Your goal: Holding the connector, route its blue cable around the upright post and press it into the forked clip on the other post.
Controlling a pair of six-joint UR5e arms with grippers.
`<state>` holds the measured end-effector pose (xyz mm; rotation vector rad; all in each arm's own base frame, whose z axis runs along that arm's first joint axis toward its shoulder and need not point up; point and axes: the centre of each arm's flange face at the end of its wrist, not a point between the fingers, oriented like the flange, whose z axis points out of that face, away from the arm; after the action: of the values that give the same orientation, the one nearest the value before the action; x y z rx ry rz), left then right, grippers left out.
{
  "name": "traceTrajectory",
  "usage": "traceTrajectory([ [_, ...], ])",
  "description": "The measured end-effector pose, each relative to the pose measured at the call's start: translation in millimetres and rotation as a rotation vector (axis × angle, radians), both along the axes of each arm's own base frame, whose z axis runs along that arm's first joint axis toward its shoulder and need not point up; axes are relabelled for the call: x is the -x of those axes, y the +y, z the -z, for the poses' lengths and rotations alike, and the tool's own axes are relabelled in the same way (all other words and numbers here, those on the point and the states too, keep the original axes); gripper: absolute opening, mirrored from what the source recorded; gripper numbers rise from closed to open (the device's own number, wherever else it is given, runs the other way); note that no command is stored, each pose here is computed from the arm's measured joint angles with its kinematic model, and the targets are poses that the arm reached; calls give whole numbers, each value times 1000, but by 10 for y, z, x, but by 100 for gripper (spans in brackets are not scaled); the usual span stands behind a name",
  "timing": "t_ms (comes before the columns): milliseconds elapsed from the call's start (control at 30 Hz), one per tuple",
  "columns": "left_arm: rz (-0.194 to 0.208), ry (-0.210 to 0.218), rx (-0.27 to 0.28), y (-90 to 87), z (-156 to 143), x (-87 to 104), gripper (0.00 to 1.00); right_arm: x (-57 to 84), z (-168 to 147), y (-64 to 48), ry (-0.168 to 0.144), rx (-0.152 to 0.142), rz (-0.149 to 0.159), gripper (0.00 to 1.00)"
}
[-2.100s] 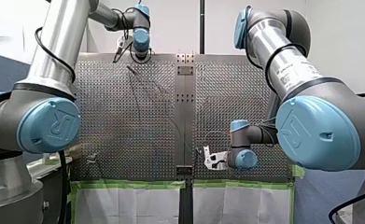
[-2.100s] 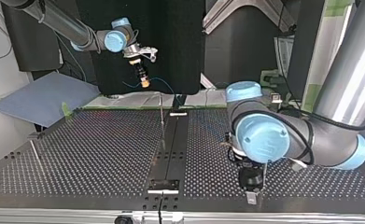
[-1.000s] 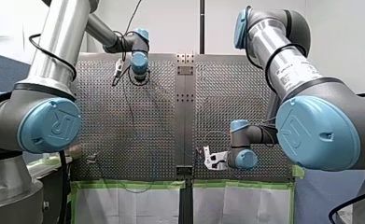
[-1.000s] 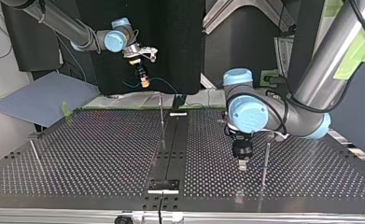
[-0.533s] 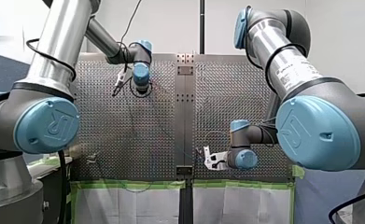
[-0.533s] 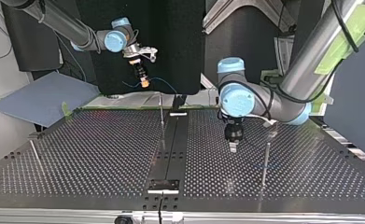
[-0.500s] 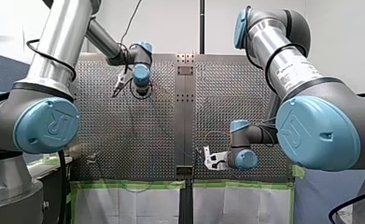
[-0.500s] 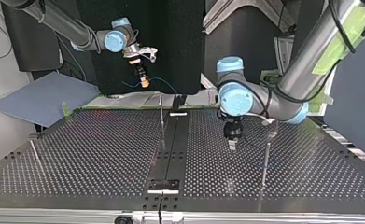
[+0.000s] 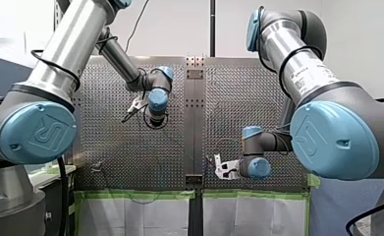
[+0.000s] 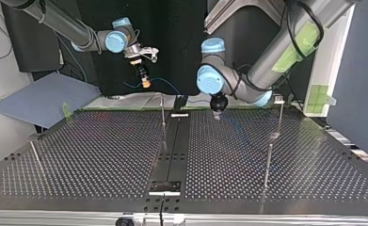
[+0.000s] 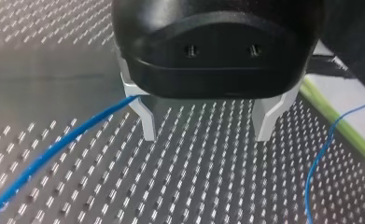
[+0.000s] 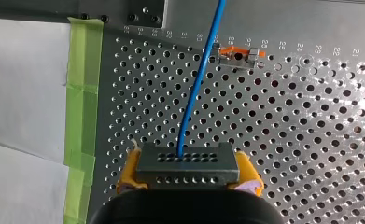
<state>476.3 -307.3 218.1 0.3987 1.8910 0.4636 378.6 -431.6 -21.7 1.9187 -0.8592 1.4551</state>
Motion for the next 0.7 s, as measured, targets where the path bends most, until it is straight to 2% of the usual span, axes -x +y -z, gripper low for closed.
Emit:
traceTrajectory([
  [167, 18, 7, -5, -95, 136, 102, 100, -2, 0, 0, 0, 0, -1, 0],
  [433, 39, 18, -8, -238, 358, 159, 100, -7, -1, 5, 0, 2, -9, 0],
  [600, 50, 23, -6, -322, 558, 171, 100, -34, -3, 25, 0, 6, -40, 0],
  [700, 50, 23, -1, -357, 695, 164, 100, -65, -6, 51, -1, 8, -71, 0],
])
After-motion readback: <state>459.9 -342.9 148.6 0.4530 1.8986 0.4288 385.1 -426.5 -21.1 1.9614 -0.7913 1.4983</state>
